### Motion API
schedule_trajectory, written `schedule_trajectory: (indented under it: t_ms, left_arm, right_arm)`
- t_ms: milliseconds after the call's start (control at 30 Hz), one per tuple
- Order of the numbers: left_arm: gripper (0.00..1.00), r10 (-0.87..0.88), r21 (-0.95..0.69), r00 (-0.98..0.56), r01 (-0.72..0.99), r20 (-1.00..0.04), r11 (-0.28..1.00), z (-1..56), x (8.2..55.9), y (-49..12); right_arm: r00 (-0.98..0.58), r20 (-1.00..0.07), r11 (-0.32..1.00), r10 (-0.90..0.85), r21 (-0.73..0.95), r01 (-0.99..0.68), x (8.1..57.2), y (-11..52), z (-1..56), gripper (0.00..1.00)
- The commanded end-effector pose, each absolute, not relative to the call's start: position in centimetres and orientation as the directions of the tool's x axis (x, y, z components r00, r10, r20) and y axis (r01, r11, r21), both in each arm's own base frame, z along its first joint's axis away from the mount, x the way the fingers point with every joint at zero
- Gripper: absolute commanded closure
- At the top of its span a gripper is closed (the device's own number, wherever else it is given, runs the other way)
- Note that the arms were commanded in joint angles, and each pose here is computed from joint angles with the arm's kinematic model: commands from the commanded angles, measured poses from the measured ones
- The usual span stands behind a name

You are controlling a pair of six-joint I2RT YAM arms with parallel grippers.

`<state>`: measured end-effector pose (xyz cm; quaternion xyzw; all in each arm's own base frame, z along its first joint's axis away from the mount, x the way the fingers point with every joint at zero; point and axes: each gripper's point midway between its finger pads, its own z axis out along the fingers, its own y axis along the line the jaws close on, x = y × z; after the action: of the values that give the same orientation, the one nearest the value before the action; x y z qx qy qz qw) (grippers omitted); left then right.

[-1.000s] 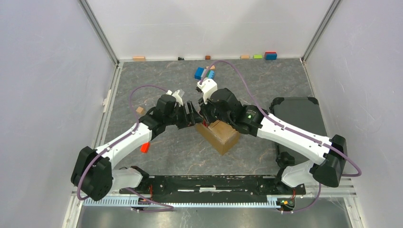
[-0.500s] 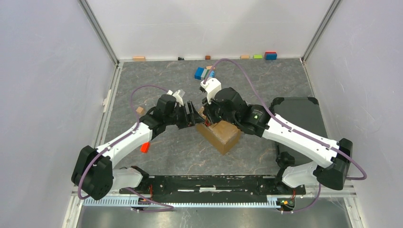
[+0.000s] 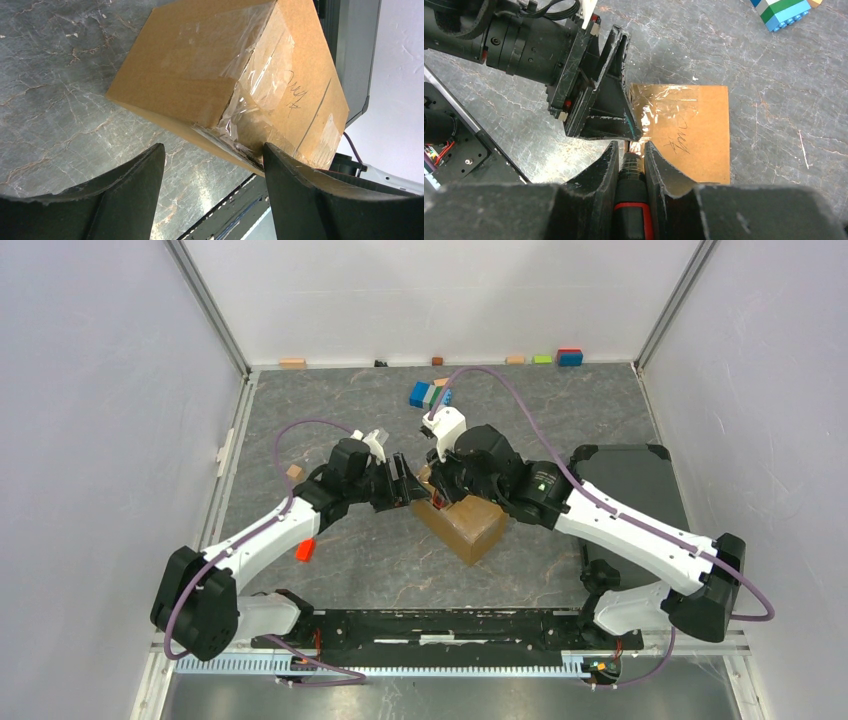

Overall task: Unpack the express box
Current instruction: Cut the express box at the center of the board.

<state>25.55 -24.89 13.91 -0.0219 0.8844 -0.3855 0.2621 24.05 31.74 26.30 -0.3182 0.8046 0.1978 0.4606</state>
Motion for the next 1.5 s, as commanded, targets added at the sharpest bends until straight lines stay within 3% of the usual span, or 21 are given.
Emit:
schedule_trajectory:
  t_ms: [0, 600, 833, 1467]
  left_arm:
    - [0.23, -0.181, -0.606, -0.879, 0.142, -0.441, 0.783, 11.5, 25.3, -23.1]
    - [0.23, -0.198, -0.616, -0.875, 0.136, -0.442, 0.776, 11.9, 26.5, -22.5]
    - [0.18, -0.149, -0.583, -0.848, 0.212, -0.508, 0.784, 14.5, 27.0, -22.4]
    - [0.18, -0.227, -0.585, -0.841, 0.126, -0.492, 0.801, 13.8, 29.6, -19.9]
  right_arm:
    - [-0.362, -0.863, 0.712, -0.354, 0.003, -0.702, 23.4, 30.4, 26.7, 1.0]
    - [-0.383, -0.837, 0.716, -0.392, -0.015, -0.698, 22.6, 28.9, 27.2, 1.0]
    - [-0.38, -0.835, 0.719, -0.399, -0.028, -0.694, 23.1, 29.1, 27.5, 1.0]
    - [-0.418, -0.808, 0.706, -0.415, 0.004, -0.708, 21.3, 27.8, 27.3, 1.0]
